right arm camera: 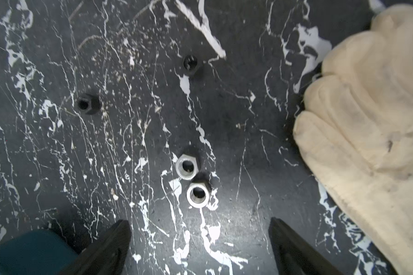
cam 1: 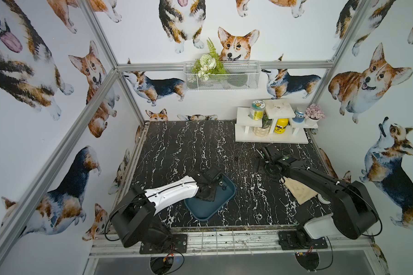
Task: Put the nuts on the desktop into the storage box
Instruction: Place the nut in the storage box, then pick up the nut from the center of the board.
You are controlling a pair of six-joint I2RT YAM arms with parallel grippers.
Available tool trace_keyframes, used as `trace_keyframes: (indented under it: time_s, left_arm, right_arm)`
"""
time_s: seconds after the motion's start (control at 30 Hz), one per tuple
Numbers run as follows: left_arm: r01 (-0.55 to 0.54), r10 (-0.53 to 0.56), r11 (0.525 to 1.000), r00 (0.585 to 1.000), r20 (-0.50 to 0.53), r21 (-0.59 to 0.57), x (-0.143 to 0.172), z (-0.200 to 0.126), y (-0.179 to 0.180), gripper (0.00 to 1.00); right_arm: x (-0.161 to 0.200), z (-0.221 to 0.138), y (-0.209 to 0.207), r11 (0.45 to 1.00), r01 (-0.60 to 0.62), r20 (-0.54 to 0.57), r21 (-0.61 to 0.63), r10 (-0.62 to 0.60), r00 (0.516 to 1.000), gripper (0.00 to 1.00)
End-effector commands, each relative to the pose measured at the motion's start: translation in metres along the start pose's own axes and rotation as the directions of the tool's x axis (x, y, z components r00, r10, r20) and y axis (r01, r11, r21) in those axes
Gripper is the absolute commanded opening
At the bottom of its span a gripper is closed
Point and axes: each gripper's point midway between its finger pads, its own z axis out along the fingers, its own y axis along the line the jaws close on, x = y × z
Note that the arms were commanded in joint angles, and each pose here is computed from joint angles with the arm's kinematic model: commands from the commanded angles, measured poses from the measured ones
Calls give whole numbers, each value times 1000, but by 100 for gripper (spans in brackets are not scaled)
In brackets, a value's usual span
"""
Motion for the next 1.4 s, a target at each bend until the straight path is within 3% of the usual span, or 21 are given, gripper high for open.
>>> trace_keyframes:
  time_s: [0.0, 0.17, 0.3, 0.4, 0.53, 0.7, 0.97, 1.1, 1.37]
  left_arm:
    - [28, -28, 999, 1000, -2, 26, 0, 8, -5, 30]
    - [18, -18, 1000, 1000, -2, 2, -7, 11, -6, 42]
    - [-2, 3, 999, 999, 33, -39, -20, -3, -3, 50]
    - [-13, 17, 998, 997, 77, -54, -32, -19, -1, 53]
    - [-30, 34, 999, 992, 125, -38, -47, -43, -7, 61]
    - [-52, 51, 999, 976, 212, 0, -65, -70, -14, 67]
    - [-155, 155, 988, 949, 276, -25, -84, -85, -19, 73]
    - [-201, 179, 979, 935, 306, 42, -84, -89, -31, 81]
    - [-272, 192, 948, 902, 388, 163, -82, -100, -50, 82]
  right_arm:
    - [38, -7, -3, 999, -38, -136, -17, 35, 990, 100]
    - [72, -21, -10, 999, -34, -192, 5, 34, 981, 100]
    - [130, -40, -17, 999, 40, -332, 18, -32, 943, 100]
    - [151, -60, -29, 994, 75, -355, 76, -43, 934, 99]
    - [174, -71, -23, 999, 44, -384, 31, -29, 923, 85]
    - [189, -62, -13, 999, -10, -366, -51, -9, 930, 73]
    - [200, -34, -6, 991, -108, -355, -74, 75, 932, 71]
    - [201, -26, -10, 996, -80, -339, -29, 66, 938, 70]
    - [206, -13, -32, 996, 32, -324, 84, -3, 946, 59]
